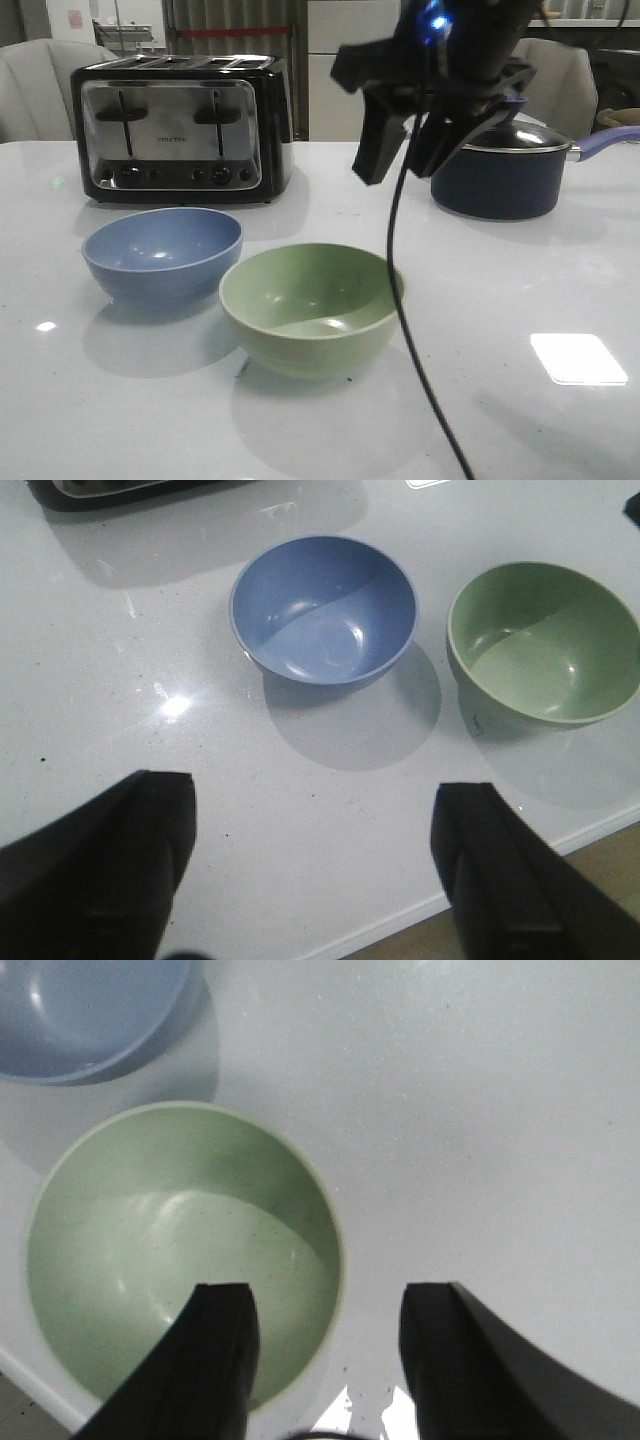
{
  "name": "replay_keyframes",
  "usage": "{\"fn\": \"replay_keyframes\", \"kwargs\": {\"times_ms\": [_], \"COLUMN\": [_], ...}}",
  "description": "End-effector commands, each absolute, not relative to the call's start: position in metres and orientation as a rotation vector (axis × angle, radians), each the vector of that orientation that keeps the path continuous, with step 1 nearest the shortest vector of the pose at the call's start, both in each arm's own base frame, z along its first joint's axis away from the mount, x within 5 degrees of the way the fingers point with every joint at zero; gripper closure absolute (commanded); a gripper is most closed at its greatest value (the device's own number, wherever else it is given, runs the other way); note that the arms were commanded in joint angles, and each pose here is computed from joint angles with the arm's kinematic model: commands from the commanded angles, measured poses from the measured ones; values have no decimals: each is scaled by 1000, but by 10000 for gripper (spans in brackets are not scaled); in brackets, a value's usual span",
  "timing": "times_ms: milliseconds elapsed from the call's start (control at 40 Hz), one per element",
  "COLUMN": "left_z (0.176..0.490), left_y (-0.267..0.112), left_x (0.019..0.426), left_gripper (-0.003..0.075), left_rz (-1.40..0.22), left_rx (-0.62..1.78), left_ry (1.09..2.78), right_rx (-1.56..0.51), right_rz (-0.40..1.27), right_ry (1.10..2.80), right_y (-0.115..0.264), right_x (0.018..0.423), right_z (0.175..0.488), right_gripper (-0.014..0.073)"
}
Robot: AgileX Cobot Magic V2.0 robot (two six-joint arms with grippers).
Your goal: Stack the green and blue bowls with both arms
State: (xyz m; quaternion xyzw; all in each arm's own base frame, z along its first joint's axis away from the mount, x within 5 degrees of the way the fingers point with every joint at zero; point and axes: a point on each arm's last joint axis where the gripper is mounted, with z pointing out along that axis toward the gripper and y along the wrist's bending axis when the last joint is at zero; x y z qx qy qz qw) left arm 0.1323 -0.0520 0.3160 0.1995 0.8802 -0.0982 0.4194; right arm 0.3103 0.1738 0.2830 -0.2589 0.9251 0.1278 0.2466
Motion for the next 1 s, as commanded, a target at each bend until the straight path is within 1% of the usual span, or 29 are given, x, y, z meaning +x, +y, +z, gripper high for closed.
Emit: {"fn": "replay_keyframes", "kwargs": {"times_ms": [0,100,200,350,575,775,975], "left_z": [331,331,331,332,336,334,324], "left_y": [-54,-54,-54,-54,-54,-59,-71], "left_x": [136,136,136,136,139,153,191], "left_gripper": [172,172,172,172,172,173,173], "left_rz": [-258,-258,-258,-258,-255,-253,-247], "left_rx": [481,481,481,478,460,464,489], "left_ry": [2110,2110,2110,2104,2055,2090,2221], "right_rx": [-712,-701,-684,-669,-657,-638,-637], "right_rz": [357,359,363,367,374,378,381], "right_ry": [2339,2278,2228,2179,2122,2063,2062], "right_y": [159,144,130,110,87,79,78], "right_x": [280,253,226,187,142,128,127], "right_z": [327,340,345,342,334,335,336], "right_gripper": [150,150,150,150,150,150,150]}}
